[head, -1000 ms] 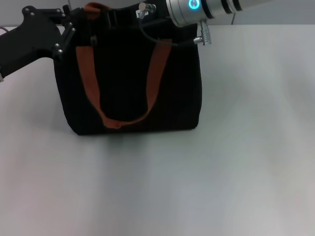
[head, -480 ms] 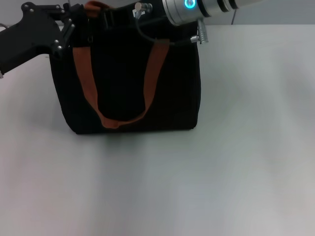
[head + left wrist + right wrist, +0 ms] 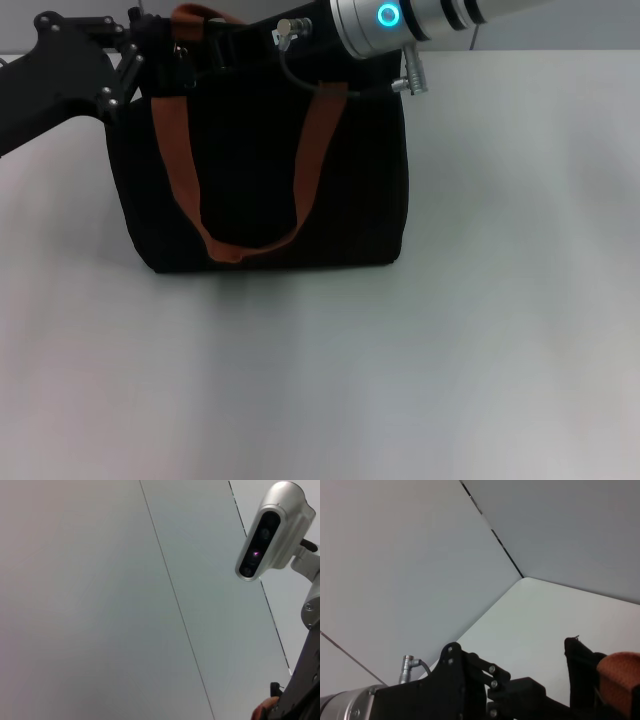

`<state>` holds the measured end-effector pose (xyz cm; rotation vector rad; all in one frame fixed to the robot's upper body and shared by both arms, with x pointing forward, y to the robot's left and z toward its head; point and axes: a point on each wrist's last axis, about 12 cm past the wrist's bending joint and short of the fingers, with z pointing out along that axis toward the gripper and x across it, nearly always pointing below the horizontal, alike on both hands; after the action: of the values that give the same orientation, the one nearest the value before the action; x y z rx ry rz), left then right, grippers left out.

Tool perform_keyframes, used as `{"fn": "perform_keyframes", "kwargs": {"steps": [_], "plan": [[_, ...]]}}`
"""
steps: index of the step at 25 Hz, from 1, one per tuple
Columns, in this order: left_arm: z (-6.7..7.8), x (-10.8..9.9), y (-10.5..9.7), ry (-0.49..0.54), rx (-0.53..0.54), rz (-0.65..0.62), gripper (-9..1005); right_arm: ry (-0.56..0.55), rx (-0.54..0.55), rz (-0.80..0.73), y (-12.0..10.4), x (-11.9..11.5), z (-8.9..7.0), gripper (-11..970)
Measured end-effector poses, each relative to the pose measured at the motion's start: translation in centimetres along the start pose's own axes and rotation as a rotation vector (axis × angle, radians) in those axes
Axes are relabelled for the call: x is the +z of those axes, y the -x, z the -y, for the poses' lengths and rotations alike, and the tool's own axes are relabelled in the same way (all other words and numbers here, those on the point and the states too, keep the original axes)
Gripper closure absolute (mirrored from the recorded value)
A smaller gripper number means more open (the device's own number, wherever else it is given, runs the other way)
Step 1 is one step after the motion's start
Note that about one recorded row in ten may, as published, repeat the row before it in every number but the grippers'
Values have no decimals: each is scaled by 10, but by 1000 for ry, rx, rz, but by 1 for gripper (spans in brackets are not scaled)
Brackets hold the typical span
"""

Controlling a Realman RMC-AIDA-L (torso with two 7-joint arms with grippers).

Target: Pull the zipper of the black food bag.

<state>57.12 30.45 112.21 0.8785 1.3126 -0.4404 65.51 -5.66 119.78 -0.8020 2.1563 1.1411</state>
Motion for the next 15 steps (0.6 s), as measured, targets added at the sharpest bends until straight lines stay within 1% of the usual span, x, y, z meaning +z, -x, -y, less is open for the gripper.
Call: {"fn": "perform_keyframes", "kwargs": {"steps": [5,10,15], "plan": [[-1,-2,0,12,-7,8,967,-14,-3,11,1,0,2,881],[-1,-5,-1,24,-11,7,967,-64,-1,2,-3,2,5,920],[-1,-6,-1,26,-13,5,967,-109,5,9,-11,-7,9,948]]}}
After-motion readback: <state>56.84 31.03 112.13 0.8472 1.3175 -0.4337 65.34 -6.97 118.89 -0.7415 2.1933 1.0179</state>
